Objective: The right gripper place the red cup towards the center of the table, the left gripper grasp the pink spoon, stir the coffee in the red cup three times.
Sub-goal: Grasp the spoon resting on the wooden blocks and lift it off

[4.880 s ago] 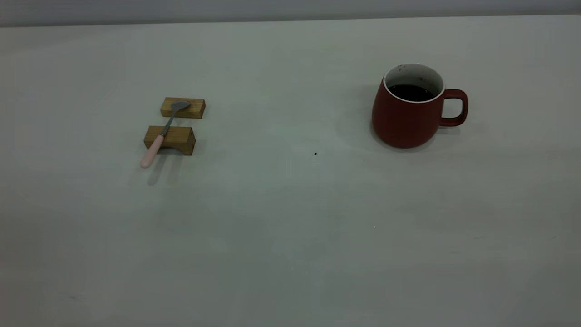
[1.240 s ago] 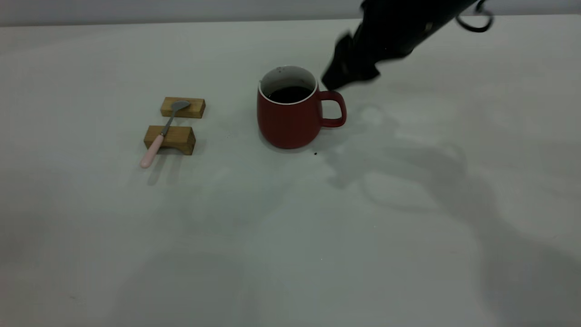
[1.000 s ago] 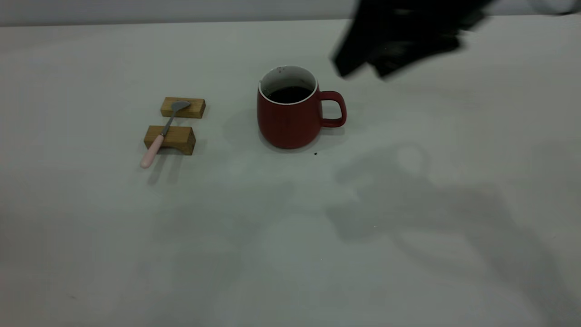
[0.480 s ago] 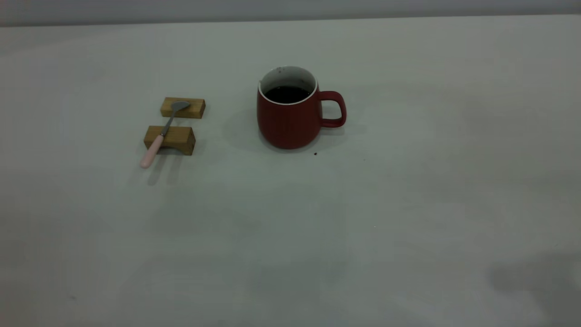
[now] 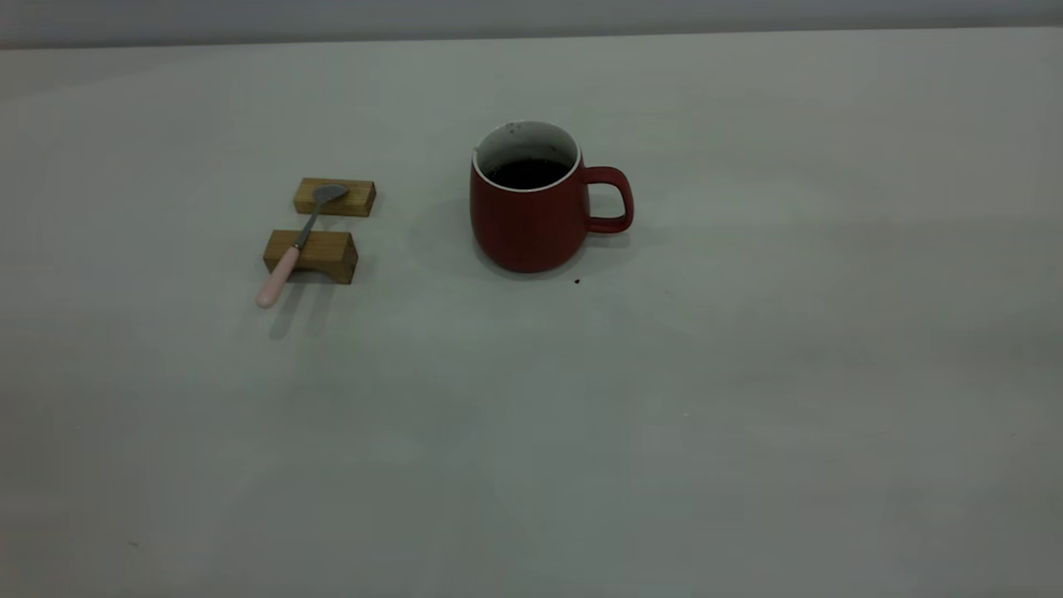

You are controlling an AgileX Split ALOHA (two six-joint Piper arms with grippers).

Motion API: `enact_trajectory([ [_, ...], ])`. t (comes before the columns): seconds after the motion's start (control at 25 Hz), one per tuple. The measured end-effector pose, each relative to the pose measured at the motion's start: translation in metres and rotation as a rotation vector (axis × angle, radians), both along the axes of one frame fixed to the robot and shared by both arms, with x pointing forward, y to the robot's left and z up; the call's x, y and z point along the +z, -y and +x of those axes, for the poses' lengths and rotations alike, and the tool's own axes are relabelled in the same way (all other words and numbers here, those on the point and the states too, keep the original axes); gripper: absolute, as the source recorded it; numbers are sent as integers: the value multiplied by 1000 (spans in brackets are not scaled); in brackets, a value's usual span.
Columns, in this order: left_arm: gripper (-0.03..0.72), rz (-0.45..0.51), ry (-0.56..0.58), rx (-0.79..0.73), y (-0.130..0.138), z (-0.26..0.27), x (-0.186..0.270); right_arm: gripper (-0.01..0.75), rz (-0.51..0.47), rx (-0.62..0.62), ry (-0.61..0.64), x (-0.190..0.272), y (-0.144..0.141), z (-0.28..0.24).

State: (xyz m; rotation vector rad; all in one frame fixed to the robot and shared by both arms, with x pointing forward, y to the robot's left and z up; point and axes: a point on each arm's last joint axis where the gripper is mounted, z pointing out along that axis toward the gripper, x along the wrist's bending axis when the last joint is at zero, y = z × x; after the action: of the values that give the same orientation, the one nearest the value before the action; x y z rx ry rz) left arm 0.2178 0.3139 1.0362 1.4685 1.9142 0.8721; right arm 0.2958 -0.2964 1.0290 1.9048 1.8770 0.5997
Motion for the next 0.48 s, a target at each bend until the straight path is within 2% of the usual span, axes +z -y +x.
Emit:
enact_trajectory([
  [0.2,515,0,0,0,0,0,0,592,21,-19,221,9,4,-33],
  [0.48,515,0,0,0,0,0,0,592,36,-21,382,10,6,-57],
])
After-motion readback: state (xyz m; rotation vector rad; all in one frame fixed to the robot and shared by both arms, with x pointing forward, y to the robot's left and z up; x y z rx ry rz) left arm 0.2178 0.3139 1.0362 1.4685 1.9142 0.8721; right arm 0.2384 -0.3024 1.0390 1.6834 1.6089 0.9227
